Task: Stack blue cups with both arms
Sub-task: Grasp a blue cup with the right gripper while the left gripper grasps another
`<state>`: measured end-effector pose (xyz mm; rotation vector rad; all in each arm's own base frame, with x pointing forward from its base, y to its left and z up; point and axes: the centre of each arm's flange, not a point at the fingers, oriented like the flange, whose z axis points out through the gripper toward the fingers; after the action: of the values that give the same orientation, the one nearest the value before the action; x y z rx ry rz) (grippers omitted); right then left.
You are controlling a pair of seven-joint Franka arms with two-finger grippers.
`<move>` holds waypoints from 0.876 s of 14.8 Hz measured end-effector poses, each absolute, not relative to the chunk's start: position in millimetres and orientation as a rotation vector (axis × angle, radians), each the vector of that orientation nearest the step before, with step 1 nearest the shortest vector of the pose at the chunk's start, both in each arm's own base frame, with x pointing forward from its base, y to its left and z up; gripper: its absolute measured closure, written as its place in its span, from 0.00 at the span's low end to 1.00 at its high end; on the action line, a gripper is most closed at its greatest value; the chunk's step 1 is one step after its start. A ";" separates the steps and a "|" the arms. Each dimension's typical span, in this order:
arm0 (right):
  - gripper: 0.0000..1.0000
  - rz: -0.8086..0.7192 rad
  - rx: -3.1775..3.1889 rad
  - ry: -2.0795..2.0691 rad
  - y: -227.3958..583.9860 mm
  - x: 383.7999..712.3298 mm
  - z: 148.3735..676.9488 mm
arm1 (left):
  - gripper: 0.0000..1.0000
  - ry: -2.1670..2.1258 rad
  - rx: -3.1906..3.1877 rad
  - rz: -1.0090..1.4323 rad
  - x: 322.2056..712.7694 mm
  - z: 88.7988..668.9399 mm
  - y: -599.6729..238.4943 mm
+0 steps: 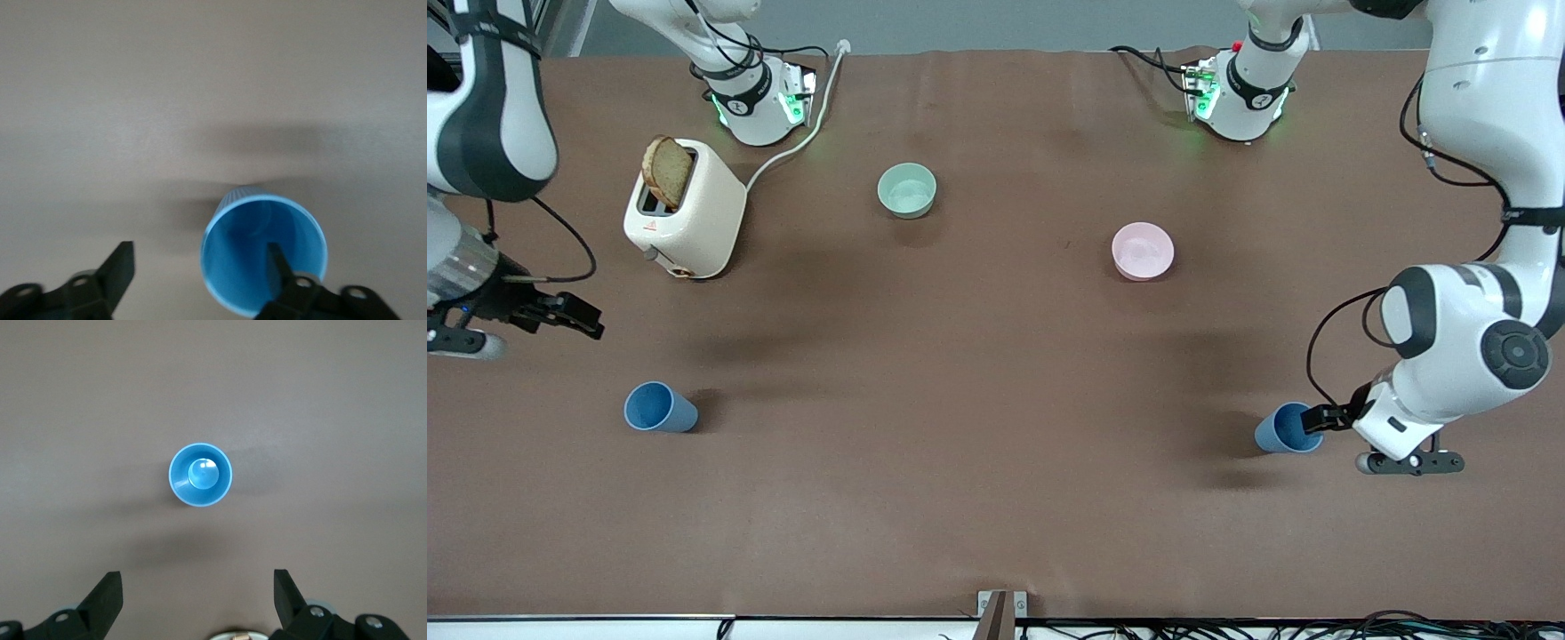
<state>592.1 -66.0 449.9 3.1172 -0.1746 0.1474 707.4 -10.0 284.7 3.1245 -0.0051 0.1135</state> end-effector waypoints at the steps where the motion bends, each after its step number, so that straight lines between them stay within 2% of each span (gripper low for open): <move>1: 0.00 0.157 3.115 -0.174 -66.1 594.5 434.9 | 0.19 -0.005 3.124 0.110 708.0 277.2 -10.2; 2: 0.00 0.175 3.113 -0.173 -66.3 596.9 419.8 | 0.24 -0.005 3.124 0.103 708.0 272.0 -10.1; 5: 0.00 0.217 3.106 -0.171 -66.9 602.4 372.2 | 0.56 -0.005 3.124 0.087 707.5 264.5 -10.2; 9: 0.00 0.244 3.095 -0.190 -77.2 611.8 320.6 | 0.92 -0.010 3.119 0.090 708.2 265.5 -14.3; 13: 0.00 0.254 3.084 -0.211 -92.7 619.1 285.5 | 0.95 0.056 3.082 0.088 708.1 282.3 -65.5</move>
<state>619.1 -92.7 285.5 3.0844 -0.2111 0.2545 708.1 -65.5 282.3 3.0816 0.0557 0.0877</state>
